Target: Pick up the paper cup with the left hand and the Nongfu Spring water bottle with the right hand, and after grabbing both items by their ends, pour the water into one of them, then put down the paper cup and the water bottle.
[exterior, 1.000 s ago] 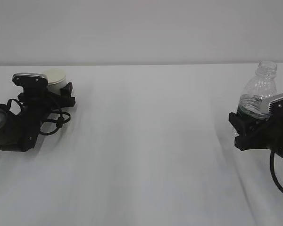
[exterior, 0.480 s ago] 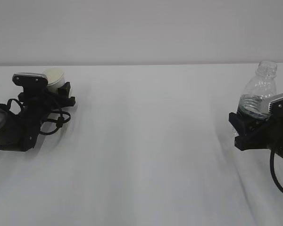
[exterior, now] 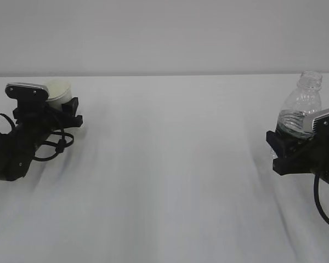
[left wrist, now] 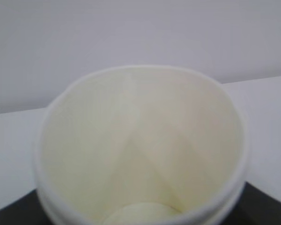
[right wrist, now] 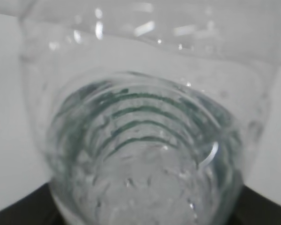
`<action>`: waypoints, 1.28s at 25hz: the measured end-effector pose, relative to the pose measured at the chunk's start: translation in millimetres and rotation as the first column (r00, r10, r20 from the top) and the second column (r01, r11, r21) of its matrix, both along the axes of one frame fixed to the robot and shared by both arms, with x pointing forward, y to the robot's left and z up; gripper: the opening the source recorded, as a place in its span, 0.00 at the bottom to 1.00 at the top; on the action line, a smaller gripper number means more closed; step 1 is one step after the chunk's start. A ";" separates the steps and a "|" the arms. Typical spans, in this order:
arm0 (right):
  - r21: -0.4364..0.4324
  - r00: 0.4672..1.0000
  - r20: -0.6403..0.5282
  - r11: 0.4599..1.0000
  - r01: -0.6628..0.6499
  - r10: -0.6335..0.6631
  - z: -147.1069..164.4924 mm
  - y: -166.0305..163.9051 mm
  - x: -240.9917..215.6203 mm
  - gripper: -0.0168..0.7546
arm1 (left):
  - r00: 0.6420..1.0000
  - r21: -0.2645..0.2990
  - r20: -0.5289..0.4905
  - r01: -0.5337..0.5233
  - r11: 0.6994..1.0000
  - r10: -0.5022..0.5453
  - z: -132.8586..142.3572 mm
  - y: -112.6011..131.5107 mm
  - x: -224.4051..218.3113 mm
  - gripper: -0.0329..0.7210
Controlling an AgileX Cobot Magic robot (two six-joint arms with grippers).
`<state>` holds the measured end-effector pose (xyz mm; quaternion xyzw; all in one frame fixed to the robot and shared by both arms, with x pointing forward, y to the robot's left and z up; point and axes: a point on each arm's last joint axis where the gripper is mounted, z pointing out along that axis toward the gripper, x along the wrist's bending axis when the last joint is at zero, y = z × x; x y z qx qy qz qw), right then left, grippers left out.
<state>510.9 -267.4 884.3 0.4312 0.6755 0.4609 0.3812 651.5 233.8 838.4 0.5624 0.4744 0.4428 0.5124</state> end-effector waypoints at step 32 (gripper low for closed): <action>0.033 0.998 0.005 0.998 -0.055 0.055 12.0 5.0 -15.7 0.56 | 0.628 -0.123 -0.114 0.760 0.638 -0.770 39.4 -123.1 -121.1 0.64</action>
